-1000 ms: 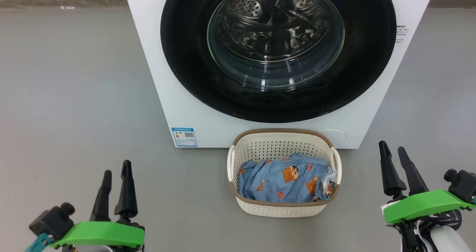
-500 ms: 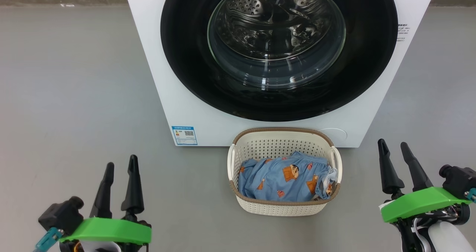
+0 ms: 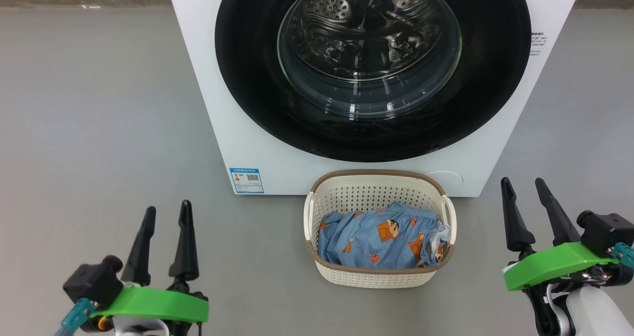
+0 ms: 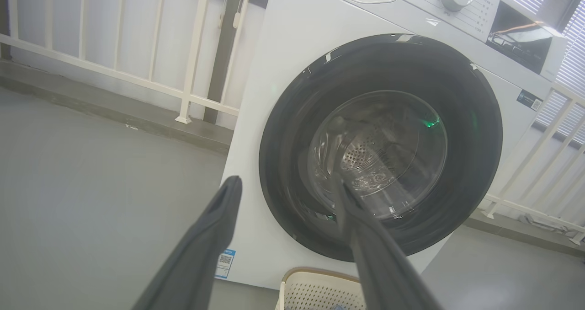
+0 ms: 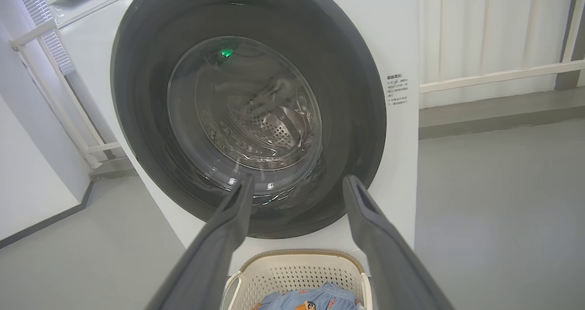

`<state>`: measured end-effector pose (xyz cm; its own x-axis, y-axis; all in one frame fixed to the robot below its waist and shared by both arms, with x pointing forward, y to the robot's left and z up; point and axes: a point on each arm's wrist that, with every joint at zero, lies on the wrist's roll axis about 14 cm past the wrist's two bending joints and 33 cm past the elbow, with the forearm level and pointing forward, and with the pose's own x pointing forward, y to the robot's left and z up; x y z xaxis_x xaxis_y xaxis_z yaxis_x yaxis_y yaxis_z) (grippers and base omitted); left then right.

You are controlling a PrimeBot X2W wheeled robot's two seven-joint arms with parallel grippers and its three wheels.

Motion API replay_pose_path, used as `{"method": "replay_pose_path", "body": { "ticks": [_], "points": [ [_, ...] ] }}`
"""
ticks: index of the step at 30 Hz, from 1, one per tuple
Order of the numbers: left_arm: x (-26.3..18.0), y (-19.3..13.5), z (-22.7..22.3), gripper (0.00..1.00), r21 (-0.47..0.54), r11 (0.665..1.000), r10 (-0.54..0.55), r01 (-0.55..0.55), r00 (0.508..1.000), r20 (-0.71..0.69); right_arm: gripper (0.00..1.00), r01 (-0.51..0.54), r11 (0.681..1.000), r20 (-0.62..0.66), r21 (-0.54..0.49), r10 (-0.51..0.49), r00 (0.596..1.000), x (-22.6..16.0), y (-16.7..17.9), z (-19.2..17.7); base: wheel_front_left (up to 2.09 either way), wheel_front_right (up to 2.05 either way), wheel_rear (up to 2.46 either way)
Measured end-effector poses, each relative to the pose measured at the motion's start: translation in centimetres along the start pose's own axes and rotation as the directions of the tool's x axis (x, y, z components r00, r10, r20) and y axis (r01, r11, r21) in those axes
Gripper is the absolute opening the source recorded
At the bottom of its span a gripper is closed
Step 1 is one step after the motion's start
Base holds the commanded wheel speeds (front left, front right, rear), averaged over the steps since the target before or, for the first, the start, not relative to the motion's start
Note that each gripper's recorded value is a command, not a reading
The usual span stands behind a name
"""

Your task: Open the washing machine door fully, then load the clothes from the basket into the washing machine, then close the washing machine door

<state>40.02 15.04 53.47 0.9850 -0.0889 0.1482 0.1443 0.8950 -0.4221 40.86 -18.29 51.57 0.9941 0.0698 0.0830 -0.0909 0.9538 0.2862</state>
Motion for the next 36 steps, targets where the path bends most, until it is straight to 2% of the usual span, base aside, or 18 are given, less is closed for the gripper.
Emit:
{"method": "replay_pose_path", "body": {
  "ticks": [8,36],
  "points": [
    [0.12,-0.34,0.23,1.00,0.059,0.998,-0.022,0.022,1.000,0.012,1.00,-0.008,0.998,-0.013,-0.060,0.008,1.000,0.02,0.02,-0.43,0.00,0.00,0.00],
    [0.26,-0.56,0.16,1.00,0.053,0.998,-0.034,0.034,0.999,0.007,1.00,-0.014,0.998,0.000,-0.058,0.014,1.000,0.31,0.34,0.04,0.00,0.00,-0.01]
  ]
}}
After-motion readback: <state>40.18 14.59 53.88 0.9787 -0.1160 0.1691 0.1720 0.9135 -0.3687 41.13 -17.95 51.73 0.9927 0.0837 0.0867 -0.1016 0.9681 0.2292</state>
